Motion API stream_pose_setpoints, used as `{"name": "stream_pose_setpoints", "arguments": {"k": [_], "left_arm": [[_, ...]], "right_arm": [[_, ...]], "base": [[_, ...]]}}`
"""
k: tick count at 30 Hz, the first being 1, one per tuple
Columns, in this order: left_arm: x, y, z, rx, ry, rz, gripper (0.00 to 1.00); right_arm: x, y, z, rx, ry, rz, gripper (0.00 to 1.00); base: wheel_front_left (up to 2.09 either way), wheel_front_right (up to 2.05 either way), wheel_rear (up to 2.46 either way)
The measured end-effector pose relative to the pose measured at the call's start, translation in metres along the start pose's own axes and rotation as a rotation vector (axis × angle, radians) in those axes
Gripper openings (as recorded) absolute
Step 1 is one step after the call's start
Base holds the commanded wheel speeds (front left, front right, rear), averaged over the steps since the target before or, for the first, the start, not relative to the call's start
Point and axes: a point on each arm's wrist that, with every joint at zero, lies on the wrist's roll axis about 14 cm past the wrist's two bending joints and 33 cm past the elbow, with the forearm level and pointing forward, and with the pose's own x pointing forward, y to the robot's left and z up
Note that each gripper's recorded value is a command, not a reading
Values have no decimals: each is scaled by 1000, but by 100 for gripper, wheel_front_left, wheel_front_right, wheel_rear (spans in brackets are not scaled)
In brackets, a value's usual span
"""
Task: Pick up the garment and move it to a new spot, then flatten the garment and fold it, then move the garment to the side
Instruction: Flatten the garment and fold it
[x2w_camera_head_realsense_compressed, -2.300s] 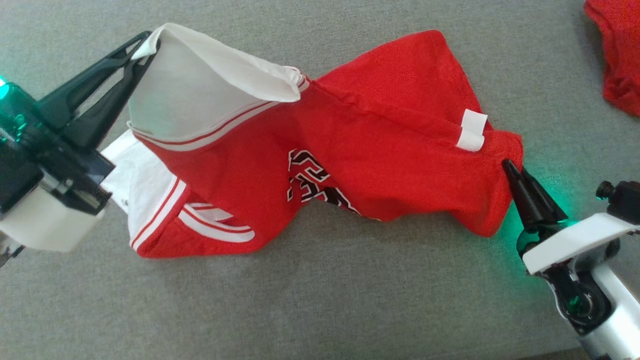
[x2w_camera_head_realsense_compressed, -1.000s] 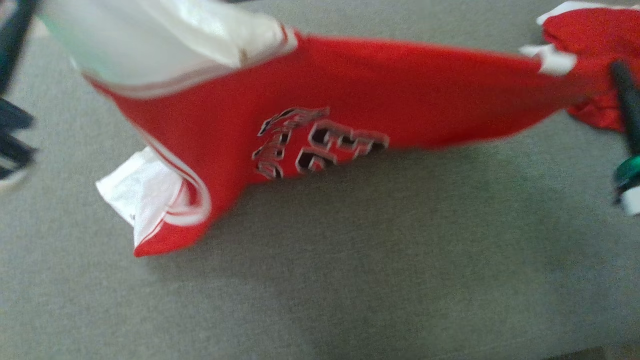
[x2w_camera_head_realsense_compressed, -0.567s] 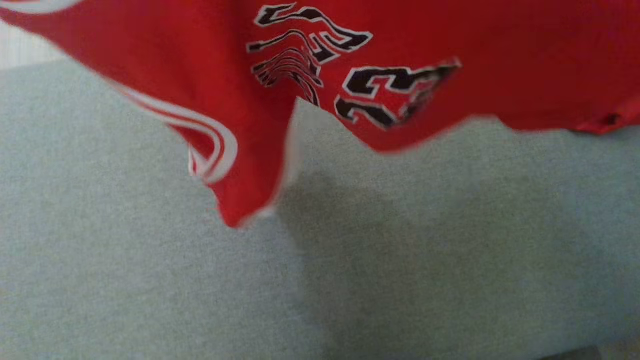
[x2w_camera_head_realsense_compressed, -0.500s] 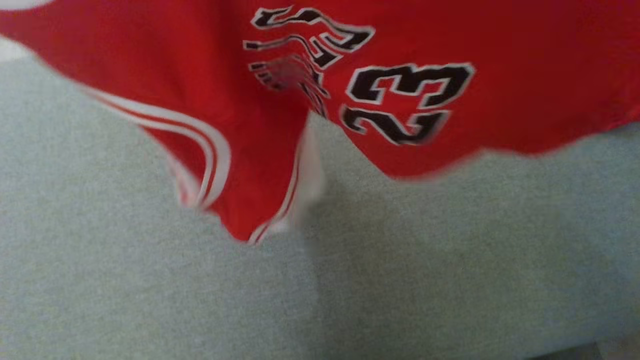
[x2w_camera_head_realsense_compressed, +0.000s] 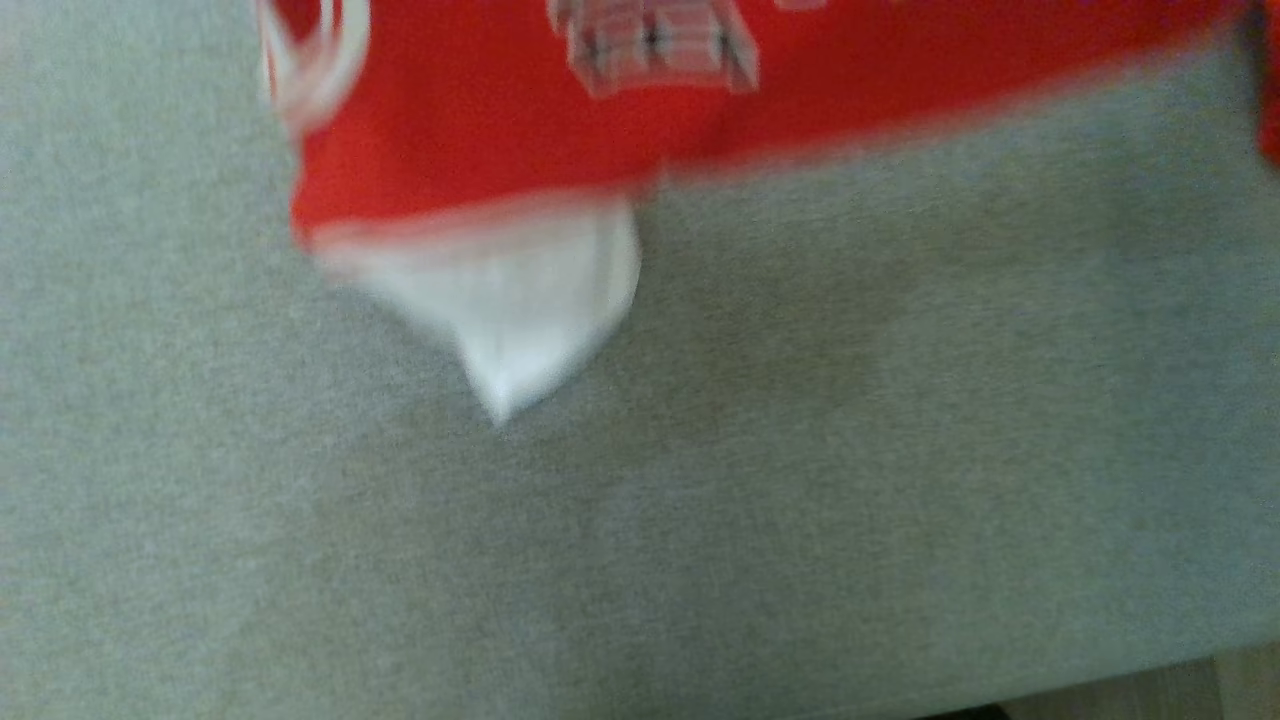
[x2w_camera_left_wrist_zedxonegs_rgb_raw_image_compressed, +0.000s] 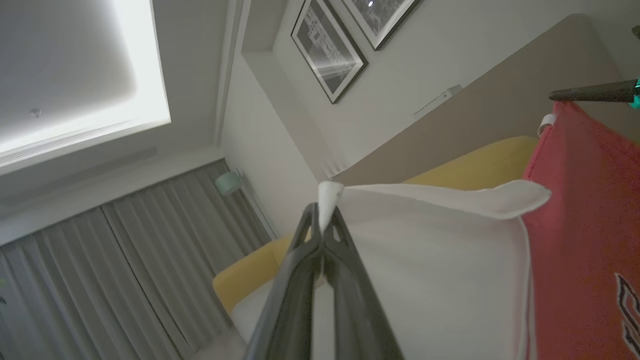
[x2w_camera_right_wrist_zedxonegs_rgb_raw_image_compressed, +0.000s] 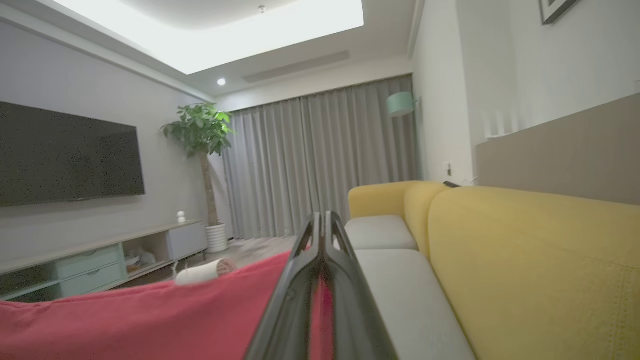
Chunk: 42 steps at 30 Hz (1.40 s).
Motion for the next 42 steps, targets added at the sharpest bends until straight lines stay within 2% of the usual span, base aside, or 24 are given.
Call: {"name": "stream_pose_setpoints", "arguments": {"k": [4, 7, 11, 15, 21, 27, 34, 42], "left_arm": [[22, 19, 1, 100, -62, 34, 0], [25, 25, 1, 102, -70, 49, 0], [19, 14, -11, 54, -46, 20, 0], [-9, -24, -42, -50, 25, -53, 0], [-87, -99, -97, -251, 230, -138, 0], [-178, -189, -105, -450, 427, -162, 0], [-258, -261, -81, -633, 596, -104, 0], [-304, -297, -53, -752, 679, -62, 0]], "right_arm": [[24, -11, -10, -56, -60, -28, 0], [31, -9, -19, -76, -59, -17, 0], [30, -2, -51, -108, 11, 16, 0], [12, -7, -85, -129, 82, 20, 0], [-62, -17, -154, -121, 290, -3, 0], [-155, -22, -187, -89, 464, -59, 0], [-247, -15, -181, -43, 538, -146, 0], [-324, -2, -170, -50, 615, -183, 0]], "base": [[0, 0, 0], [0, 0, 0], [0, 0, 0], [0, 0, 0], [0, 0, 0], [0, 0, 0], [0, 0, 0], [0, 0, 0]]}}
